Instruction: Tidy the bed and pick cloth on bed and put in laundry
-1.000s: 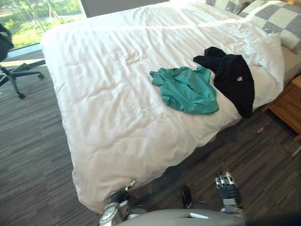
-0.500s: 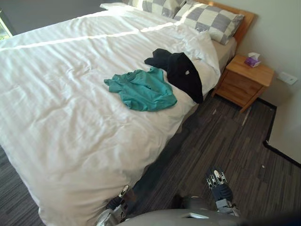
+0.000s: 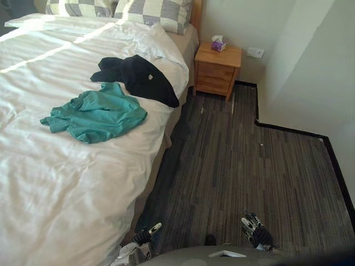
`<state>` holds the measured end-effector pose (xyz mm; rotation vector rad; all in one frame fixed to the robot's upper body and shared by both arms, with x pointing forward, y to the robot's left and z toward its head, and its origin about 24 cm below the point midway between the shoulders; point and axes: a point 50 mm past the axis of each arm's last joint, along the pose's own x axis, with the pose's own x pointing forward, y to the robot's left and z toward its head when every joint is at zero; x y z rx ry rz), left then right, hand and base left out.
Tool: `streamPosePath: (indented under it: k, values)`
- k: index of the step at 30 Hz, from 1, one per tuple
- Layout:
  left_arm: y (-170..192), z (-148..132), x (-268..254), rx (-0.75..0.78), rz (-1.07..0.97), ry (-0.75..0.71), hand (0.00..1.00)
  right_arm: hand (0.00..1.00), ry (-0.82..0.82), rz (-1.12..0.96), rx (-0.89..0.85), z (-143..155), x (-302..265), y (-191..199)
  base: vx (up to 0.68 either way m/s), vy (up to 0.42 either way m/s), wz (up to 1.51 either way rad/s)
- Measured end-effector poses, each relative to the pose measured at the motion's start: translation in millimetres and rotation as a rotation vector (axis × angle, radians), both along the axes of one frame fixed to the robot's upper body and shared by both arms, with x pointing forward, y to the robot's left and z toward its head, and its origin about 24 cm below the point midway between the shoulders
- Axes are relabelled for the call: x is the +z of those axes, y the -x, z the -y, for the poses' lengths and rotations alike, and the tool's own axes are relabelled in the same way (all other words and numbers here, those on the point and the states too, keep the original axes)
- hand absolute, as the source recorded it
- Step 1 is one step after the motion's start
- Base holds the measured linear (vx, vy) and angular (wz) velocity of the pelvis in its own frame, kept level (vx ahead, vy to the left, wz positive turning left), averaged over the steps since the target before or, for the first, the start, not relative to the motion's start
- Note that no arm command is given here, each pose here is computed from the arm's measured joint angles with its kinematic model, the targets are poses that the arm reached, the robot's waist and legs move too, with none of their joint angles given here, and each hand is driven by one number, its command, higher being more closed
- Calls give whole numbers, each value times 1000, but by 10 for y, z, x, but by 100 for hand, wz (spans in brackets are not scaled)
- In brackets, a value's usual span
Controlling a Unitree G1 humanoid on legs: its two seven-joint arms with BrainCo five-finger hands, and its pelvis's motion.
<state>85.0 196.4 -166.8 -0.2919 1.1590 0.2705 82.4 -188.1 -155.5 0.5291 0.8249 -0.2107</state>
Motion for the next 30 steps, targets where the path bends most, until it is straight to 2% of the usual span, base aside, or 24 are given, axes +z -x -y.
streamPosePath:
  k: [4,6,8,11,13,21,26,30]
  values:
    - [15,-13,-4,-12,-18,-26,0,0,14,-90,-46,0,-49,68,-58,39,-37]
    - [64,-29,-19,83,-57,-49,0,0,47,-153,-37,-1,-72,17,35,-56,-135]
    - [106,-28,-29,92,-81,-57,0,0,71,-184,-14,-2,-83,-8,-24,-23,-147]
    - [71,160,-53,61,-90,-7,0,0,170,-222,-2,167,-64,-71,-58,57,-91]
    - [12,261,-51,22,-94,59,0,0,235,-273,4,120,-72,-131,-45,63,-19]
    - [39,262,-55,27,-91,50,0,0,224,-272,9,121,-81,-73,-3,2,9]
    - [55,217,-51,54,-75,4,0,0,156,-227,20,97,-78,-55,-1,-7,2]
    - [-50,42,7,46,-13,-82,0,0,75,-175,75,11,-72,-85,-13,-104,-8]
